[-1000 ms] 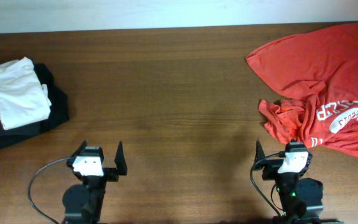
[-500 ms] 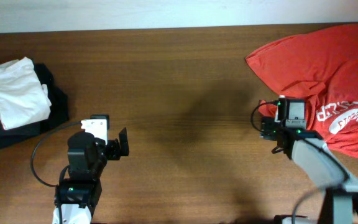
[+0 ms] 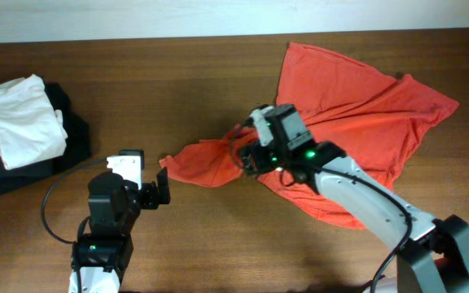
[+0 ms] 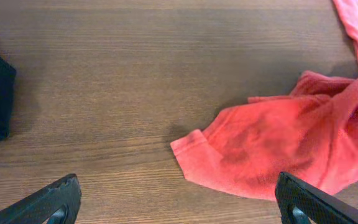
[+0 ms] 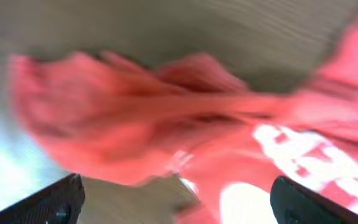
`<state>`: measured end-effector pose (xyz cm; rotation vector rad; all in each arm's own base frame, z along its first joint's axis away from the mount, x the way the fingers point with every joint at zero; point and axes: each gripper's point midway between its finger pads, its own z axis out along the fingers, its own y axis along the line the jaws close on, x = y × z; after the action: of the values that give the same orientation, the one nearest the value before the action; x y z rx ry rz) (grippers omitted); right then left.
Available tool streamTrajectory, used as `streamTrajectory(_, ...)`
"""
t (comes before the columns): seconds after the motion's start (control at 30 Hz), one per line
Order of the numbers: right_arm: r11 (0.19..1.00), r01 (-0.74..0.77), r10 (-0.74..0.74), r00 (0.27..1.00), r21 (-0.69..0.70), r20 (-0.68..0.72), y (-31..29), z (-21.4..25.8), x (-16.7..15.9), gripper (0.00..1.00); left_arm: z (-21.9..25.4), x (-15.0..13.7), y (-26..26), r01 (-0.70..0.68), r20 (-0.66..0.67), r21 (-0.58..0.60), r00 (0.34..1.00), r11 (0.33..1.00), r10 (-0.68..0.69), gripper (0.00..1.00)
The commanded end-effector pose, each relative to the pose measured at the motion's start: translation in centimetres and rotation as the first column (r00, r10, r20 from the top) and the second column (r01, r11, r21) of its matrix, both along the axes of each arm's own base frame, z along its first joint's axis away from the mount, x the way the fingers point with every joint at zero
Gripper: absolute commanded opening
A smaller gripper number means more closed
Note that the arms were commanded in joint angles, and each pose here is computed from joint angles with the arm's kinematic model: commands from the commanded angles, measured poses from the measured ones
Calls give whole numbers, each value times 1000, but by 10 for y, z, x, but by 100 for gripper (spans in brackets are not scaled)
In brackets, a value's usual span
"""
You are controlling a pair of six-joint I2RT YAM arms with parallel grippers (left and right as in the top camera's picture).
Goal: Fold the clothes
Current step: 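Grasp the orange T-shirt with the right gripper and drag it left, then grasp the shirt's left edge with the left gripper and spread it flat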
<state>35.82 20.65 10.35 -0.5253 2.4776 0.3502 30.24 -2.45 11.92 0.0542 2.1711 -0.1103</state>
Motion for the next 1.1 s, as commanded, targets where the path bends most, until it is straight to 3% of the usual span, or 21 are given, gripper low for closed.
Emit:
streamTrajectory(0.0, 947, 281, -297, 951, -153, -91, -106, 15, -16, 99, 15, 2, -28, 134, 42, -104, 991, 985, -131, 99)
streamTrajectory(0.07, 923, 333, -371, 903, -193, -216, -140, 7, -43, 99, 28, 4, -48, 218, 95, -199, 975, 955, -203, 99)
streamTrajectory(0.1, 898, 371, -429, 858, -235, -282, -162, 1, -59, 99, 20, 6, -51, 147, 37, -322, 989, 935, -143, 99)
streamTrajectory(0.2, 832, 492, -555, 753, -257, -354, -202, -3, -74, 99, -18, -8, -99, 131, -158, -524, 956, 842, -247, 99)
streamTrajectory(0.3, 814, 538, -577, 703, -219, -416, -212, -4, -83, 99, -66, -20, -161, 213, -270, -537, 873, 816, -406, 99)
streamTrajectory(0.4, 812, 535, -579, 687, -234, -439, -213, -5, -90, 99, -106, 1, -180, 202, -373, -462, 839, 863, -396, 99)
streamTrajectory(0.43, 812, 533, -579, 683, -238, -445, -213, -6, -92, 99, -113, 21, -175, 196, -368, -388, 863, 900, -347, 89)
streamTrajectory(0.47, 812, 531, -579, 681, -241, -449, -212, -6, -94, 99, -116, 39, -167, 183, -350, -314, 890, 932, -293, 42)
streamTrajectory(0.5, 812, 531, -579, 680, -241, -450, -212, -6, -94, 99, -112, 58, -156, 136, -321, -244, 923, 960, -212, 5)
streamTrajectory(0.53, 812, 532, -579, 680, -241, -449, -212, -6, -94, 99, -97, 83, -143, 80, -251, -158, 961, 984, -119, 1)
streamTrajectory(0.57, 812, 532, -579, 680, -242, -449, -213, -6, -94, 99, -83, 97, -145, 102, -204, -127, 971, 987, -126, 0)
streamTrajectory(0.6, 811, 532, -581, 680, -244, -447, -213, -6, -94, 99, -60, 117, -143, 102, -135, -94, 984, 990, -114, 1)
streamTrajectory(0.67, 809, 532, -585, 679, -250, -444, -214, -6, -94, 99, 17, 181, -94, -87, 49, -44, 995, 995, 89, 1)
streamTrajectory(0.73, 809, 532, -584, 679, -250, -444, -214, -6, -94, 99, 87, 225, -38, -197, 178, -103, 961, 975, 213, 3)
streamTrajectory(0.77, 809, 532, -584, 680, -250, -443, -214, -6, -94, 99, 89, 232, -27, -129, 117, -159, 982, 979, 148, 99)
streamTrajectory(0.83, 809, 532, -584, 680, -250, -444, -214, -6, -94, 99, 39, 197, -46, -41, -138, -212, 990, 976, 12, 99)
streamTrajectory(0.87, 809, 532, -584, 680, -250, -443, -214, -6, -94, 99, 6, 156, -69, -1, -343, -261, 935, 965, -92, 99)
streamTrajectory(0.93, 810, 530, -582, 682, -250, -443, -214, -6, -94, 99, -36, 69, -92, -11, -659, -216, 739, 976, -138, 99)
streamTrajectory(1.0, 810, 530, -582, 681, -250, -443, -214, -6, -94, 99, -45, 27, -107, -27, -772, -189, 622, 982, -132, 99)
streamTrajectory(1.07, 810, 530, -582, 681, -250, -444, -214, -6, -94, 99, -59, 1, -121, -106, -830, -169, 552, 980, -84, 99)
